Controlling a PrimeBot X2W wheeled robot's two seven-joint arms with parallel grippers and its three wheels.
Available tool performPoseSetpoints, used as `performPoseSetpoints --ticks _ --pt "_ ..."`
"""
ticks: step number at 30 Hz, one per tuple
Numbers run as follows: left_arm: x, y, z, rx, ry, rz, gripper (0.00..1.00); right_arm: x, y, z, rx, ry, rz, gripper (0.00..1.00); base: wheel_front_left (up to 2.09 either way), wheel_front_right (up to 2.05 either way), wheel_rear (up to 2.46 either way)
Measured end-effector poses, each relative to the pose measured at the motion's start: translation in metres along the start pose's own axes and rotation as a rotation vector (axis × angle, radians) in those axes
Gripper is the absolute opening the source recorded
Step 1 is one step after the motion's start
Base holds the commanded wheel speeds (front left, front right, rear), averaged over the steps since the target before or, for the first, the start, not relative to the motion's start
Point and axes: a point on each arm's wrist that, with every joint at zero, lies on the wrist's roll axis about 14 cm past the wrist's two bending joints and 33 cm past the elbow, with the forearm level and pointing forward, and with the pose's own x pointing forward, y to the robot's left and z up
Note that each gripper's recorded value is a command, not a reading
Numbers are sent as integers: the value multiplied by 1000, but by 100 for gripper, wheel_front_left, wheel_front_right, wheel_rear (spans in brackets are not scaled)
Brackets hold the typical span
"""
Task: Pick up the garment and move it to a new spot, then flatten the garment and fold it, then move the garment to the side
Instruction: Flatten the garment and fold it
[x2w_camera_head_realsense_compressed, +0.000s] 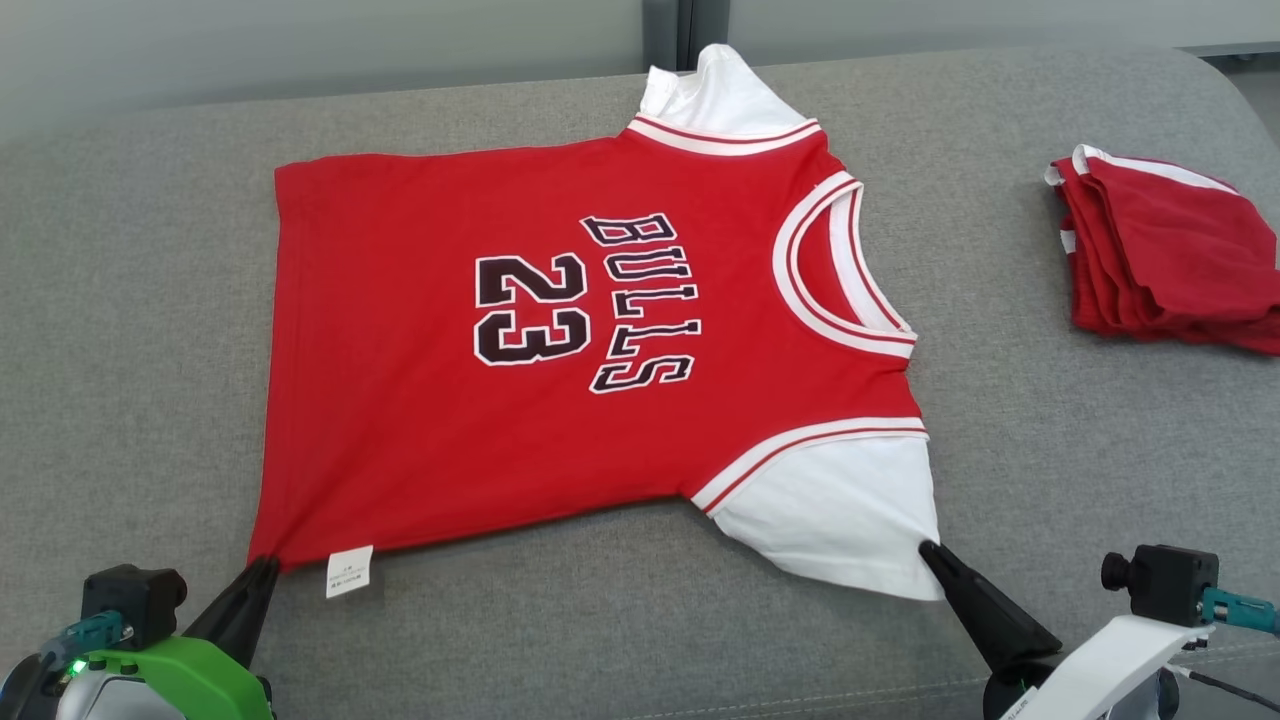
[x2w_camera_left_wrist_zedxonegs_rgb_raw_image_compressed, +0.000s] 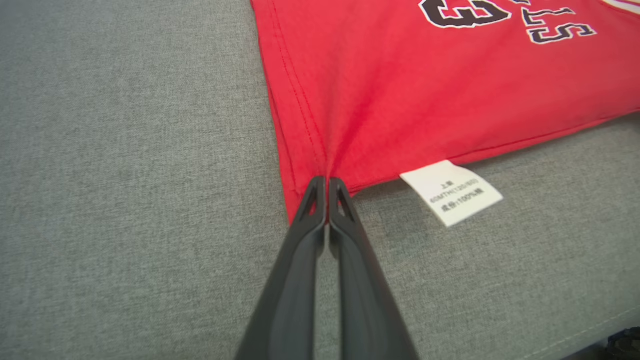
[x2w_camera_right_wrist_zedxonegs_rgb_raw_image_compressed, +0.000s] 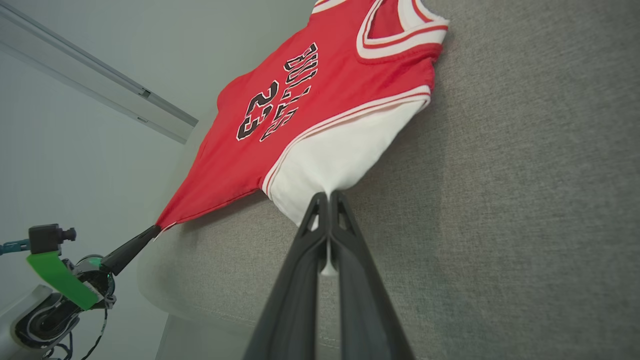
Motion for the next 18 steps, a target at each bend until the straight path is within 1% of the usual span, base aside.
performPoseSetpoints --ticks 7,11,18 --pt "-9 4 -3 9 24 3 0 -18 0 0 34 16 -4 0 0 0 0" --pt "-15 1 -8 -2 56 -7 0 -29 5 -7 74 50 1 0 0 0 0" --pt "-15 -4 -7 13 95 -38 0 -28 6 3 86 47 4 0 0 0 0"
